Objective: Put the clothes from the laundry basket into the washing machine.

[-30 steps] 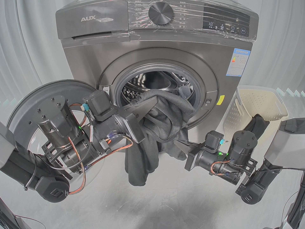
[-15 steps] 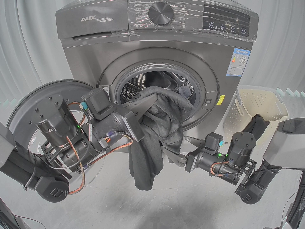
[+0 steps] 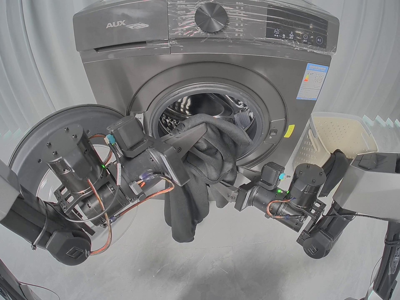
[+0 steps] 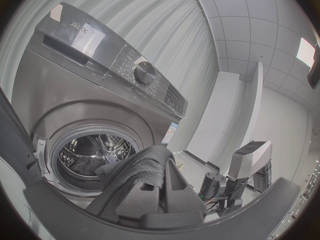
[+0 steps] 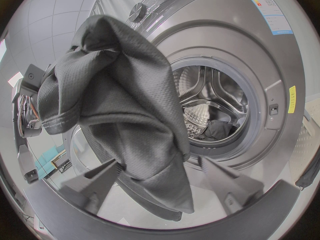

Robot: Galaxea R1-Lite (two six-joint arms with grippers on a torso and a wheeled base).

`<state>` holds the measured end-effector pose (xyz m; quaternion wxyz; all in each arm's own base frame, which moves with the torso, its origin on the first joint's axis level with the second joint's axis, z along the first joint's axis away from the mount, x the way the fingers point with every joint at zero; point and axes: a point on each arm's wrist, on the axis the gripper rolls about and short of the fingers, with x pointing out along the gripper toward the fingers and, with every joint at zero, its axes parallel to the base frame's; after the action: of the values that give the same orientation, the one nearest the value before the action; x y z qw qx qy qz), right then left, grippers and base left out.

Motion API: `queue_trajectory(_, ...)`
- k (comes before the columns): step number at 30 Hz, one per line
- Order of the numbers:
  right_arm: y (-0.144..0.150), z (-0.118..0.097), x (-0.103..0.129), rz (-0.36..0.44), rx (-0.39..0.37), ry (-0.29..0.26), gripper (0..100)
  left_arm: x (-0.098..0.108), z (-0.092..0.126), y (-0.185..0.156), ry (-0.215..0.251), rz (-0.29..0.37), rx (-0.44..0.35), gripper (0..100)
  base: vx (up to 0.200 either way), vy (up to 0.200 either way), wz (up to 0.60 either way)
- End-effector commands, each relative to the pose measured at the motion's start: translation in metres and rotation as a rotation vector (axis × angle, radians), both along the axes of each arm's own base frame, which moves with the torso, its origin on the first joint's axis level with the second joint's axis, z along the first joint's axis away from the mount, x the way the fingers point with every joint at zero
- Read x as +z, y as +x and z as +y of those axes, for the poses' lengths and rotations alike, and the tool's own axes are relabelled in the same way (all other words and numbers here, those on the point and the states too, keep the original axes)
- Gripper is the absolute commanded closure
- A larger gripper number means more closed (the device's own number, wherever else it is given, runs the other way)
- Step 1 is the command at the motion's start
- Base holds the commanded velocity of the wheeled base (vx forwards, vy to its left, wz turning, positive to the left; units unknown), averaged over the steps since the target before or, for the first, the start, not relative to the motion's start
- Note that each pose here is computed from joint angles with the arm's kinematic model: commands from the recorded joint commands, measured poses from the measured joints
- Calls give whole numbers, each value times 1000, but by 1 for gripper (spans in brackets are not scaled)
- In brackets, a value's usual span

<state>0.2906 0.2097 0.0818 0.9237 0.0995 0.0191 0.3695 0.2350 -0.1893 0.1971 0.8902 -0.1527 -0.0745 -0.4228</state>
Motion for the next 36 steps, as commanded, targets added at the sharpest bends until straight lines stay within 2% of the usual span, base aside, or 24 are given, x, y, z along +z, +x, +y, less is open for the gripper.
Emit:
queue_trajectory(1, 0, 2, -2, 3, 5, -2, 100, -1, -1, 2, 1, 2, -1, 100, 0, 0, 0)
queue_trajectory(8, -13, -3, 12, -12, 15, 9, 100, -3, 3, 8, 3, 7, 27, 100, 0, 0, 0)
queue_trajectory(11, -26, -13, 17, -7, 11, -7, 100, -3, 7, 14, -2, 7, 58, 100, 0, 0, 0)
queue_trajectory(17, -55, -30, 27, -16, 18, -46, 100, -3, 10, 16, 1, 9, 69, 100, 0, 0, 0)
queue_trajectory(18, -55, -31, 28, -16, 18, -46, 100, -3, 10, 16, 1, 9, 69, 0, 0, 0, 0)
queue_trajectory(23, -63, -37, 30, -12, 13, -48, 100, -6, 10, 16, 3, 26, 70, 0, 0, 0, 0)
queue_trajectory(26, -63, -42, 38, -32, -3, -32, 100, -11, 14, 15, 10, 51, 82, 0, 0, 0, 0)
queue_trajectory(36, -60, -44, 54, -91, -18, 5, 100, -37, 19, 12, 68, 132, 104, 0, 0, 0, 0)
